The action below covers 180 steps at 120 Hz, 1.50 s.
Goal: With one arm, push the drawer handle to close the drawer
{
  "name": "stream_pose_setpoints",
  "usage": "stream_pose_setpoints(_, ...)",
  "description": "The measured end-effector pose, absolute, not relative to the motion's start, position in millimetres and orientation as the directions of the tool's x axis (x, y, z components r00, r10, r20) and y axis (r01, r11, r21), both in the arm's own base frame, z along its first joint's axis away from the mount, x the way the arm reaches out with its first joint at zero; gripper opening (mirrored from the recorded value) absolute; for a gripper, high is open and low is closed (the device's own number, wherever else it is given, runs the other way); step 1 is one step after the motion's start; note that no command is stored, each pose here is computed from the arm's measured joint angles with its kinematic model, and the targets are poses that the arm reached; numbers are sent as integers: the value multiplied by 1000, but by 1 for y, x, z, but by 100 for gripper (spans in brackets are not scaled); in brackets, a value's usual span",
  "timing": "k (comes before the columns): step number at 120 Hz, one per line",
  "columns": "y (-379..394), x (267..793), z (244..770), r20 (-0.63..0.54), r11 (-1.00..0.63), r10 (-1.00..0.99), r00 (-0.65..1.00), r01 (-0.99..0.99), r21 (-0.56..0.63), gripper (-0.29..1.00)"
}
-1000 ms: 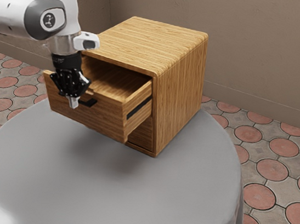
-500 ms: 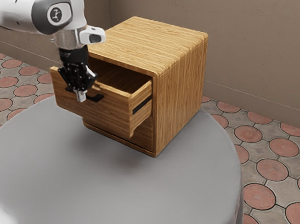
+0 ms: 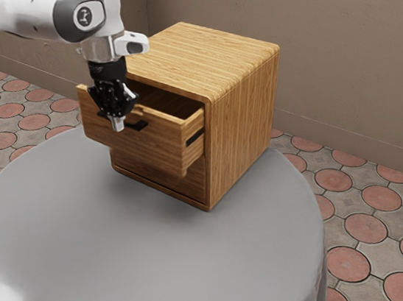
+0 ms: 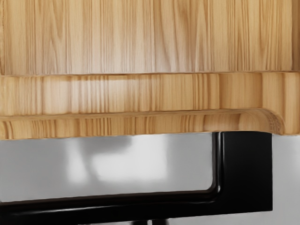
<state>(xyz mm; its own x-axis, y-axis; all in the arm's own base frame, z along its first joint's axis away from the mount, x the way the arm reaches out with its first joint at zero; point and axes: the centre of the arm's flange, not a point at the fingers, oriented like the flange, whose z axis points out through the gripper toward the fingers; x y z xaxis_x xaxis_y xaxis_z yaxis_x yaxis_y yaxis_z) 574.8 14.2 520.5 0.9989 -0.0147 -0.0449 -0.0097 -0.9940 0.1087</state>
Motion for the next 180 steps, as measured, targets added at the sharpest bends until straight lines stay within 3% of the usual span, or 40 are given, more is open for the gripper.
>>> stream_pose_setpoints(180,17,646,518,30,-984,-96,995,-100,150,-8)
